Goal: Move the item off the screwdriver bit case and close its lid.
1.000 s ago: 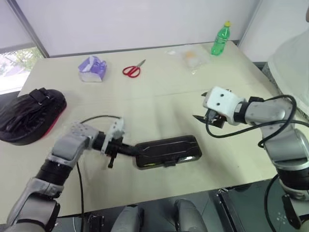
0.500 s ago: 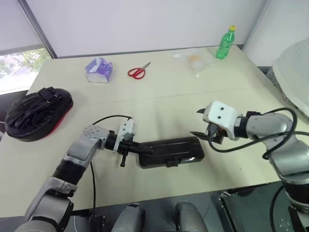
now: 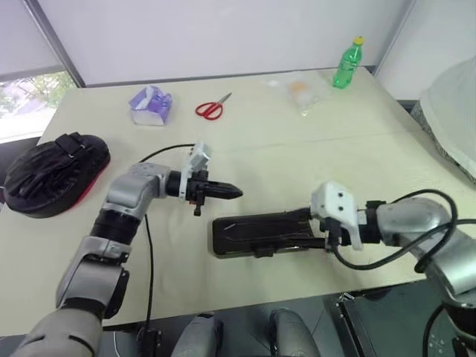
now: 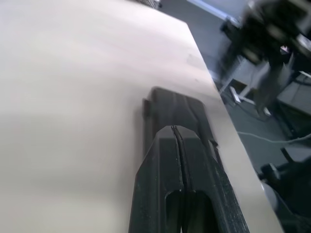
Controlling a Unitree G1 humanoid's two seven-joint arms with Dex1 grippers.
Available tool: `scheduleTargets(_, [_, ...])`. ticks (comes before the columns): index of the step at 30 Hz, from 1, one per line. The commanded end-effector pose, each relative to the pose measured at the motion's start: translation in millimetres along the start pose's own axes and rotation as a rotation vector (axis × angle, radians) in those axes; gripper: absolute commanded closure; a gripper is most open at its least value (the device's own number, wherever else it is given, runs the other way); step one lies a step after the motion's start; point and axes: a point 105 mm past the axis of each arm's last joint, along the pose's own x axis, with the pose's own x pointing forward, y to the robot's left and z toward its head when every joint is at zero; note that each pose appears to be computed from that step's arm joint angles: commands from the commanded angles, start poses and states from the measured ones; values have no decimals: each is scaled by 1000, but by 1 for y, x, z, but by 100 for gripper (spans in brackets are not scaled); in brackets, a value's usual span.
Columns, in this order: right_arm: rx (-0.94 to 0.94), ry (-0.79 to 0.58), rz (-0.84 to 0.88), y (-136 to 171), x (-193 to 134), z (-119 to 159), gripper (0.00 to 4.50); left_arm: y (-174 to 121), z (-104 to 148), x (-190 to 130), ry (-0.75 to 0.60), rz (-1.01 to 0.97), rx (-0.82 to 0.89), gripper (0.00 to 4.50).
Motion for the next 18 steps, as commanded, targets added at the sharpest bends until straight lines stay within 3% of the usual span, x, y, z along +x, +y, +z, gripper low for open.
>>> scheduleTargets(1, [-3, -44, 88, 19, 14, 6, 413, 10, 4, 10, 23, 23, 62, 450])
scheduleTargets(2, [7, -40, 117, 23, 22, 2, 446, 14, -1, 17, 38, 31, 65, 450])
scheduleTargets(10, [22, 28, 135, 31, 52, -21, 446, 25, -26, 49, 121, 34, 106, 450])
scheduleTargets(18, [-59, 110, -10, 17, 56, -37, 446, 21, -54, 67, 183, 6, 168, 450])
